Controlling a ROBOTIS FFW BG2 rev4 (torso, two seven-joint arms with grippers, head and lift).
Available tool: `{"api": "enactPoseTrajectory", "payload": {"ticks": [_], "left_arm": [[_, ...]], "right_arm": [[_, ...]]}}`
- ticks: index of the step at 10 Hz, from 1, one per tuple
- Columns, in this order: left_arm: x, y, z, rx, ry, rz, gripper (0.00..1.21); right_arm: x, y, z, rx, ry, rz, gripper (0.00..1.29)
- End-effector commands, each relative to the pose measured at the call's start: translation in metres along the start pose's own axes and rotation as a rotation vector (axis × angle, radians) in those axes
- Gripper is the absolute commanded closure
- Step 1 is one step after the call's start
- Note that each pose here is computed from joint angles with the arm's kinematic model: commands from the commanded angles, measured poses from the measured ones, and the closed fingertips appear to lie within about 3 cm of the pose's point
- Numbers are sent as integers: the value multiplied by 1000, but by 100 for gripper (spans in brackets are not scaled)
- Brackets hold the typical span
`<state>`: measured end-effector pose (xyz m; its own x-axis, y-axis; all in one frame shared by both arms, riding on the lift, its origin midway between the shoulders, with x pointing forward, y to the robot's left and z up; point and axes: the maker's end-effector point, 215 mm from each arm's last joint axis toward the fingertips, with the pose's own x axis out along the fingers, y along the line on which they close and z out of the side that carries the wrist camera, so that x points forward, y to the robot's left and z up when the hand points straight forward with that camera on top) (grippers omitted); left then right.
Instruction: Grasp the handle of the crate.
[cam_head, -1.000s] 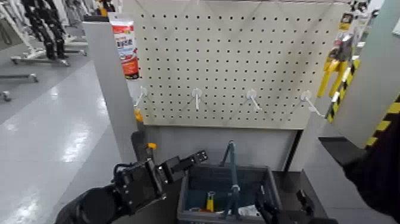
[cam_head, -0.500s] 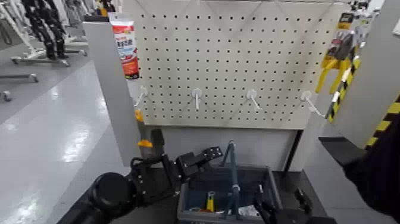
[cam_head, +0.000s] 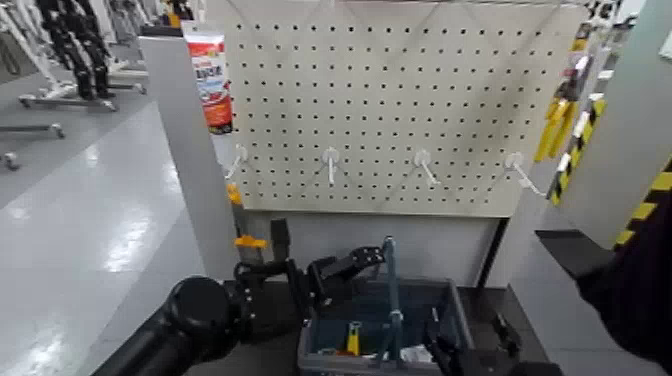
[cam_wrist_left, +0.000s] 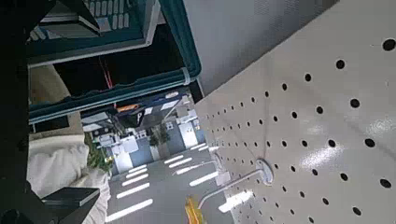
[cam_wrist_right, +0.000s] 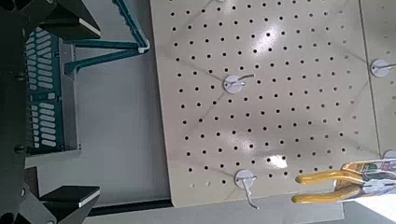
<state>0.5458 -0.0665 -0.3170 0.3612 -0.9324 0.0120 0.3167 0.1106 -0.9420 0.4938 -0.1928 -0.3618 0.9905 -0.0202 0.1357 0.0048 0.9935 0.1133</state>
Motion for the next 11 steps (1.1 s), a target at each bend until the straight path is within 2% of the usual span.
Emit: {"api": "enactPoseTrajectory", "payload": {"ticks": [1, 3, 11], "left_arm": [[2, 1, 1, -60, 11, -17, 11], [6, 4, 2, -97, 2, -30, 11], [24, -15, -5, -162, 60, -143, 12]], "right_arm": [[2, 4, 1, 6, -5, 7, 13], [3, 7, 2, 9, -10, 12, 13], [7, 17, 4, 21, -20, 28, 13]]}}
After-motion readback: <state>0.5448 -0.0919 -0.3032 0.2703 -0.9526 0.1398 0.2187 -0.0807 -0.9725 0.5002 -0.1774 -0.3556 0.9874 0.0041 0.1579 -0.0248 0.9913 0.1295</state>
